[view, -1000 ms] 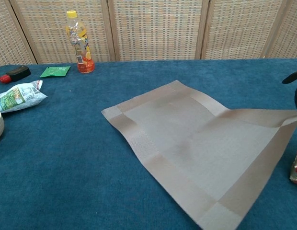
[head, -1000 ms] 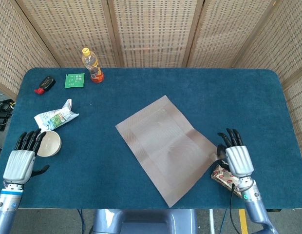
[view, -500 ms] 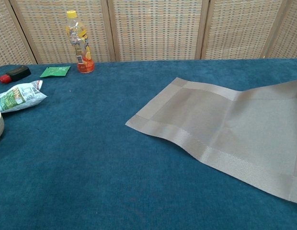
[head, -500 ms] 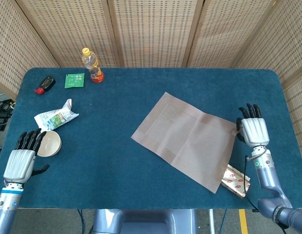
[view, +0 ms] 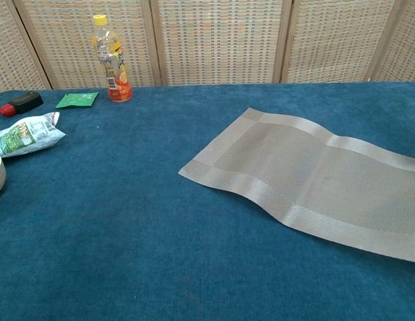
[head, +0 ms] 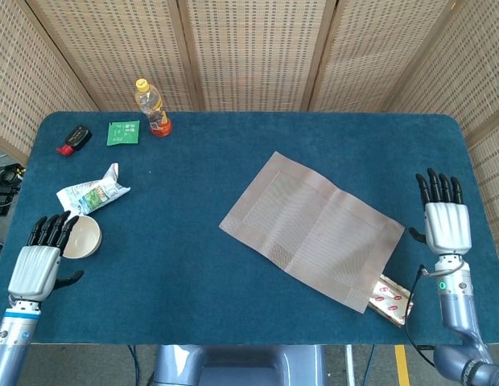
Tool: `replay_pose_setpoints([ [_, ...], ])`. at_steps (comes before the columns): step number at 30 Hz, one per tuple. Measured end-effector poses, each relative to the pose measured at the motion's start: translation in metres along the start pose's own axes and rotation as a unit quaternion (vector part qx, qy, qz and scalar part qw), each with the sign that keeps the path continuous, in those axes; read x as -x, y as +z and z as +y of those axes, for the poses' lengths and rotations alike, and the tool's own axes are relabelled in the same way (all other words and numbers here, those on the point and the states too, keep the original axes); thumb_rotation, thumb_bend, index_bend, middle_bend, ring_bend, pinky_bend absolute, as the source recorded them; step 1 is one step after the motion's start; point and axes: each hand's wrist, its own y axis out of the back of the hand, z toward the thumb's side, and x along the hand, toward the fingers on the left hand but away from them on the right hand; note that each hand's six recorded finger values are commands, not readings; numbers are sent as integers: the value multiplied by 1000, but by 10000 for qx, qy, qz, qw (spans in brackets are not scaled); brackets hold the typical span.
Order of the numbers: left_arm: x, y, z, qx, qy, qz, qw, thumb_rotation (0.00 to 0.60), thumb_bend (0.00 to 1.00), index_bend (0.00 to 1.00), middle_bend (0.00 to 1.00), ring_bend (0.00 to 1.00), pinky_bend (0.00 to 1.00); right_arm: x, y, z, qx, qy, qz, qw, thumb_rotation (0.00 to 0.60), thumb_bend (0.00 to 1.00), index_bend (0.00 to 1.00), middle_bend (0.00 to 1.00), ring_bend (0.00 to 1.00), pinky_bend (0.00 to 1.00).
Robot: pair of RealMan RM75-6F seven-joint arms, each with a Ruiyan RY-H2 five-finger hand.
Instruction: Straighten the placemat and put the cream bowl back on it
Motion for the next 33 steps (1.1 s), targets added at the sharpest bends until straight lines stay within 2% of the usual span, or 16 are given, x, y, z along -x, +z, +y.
replay_pose_setpoints([
  [6, -8, 6, 0, 102, 4, -110, 9999, 600, 62, 0, 0, 0, 0, -42, -5, 5, 481, -184, 60, 9987, 600, 225, 43, 0, 0, 0],
  [11, -20, 15, 7, -17, 78, -240, 9997, 600, 63, 0, 0, 0, 0, -70, -5, 9, 722, -407, 199, 9964, 600, 225, 33, 0, 0, 0],
  [14, -32, 24, 12, -121, 116, -352, 9992, 600, 66, 0, 0, 0, 0, -86, -5, 7, 861, -420, 277, 9950, 600, 225, 32, 0, 0, 0],
  [24, -80, 73, 13, -572, -80, -868, 9945, 600, 67, 0, 0, 0, 0, -89, -7, 19, 1063, -561, 421, 9919, 600, 225, 32, 0, 0, 0],
  [30, -117, 124, 3, -780, -217, -1218, 9892, 600, 68, 0, 0, 0, 0, -89, -10, 25, 1174, -588, 442, 9903, 600, 225, 32, 0, 0, 0],
  [33, -134, 150, -6, -919, -270, -1365, 9860, 600, 38, 0, 0, 0, 0, -89, -11, 26, 1216, -569, 472, 9898, 600, 225, 31, 0, 0, 0],
])
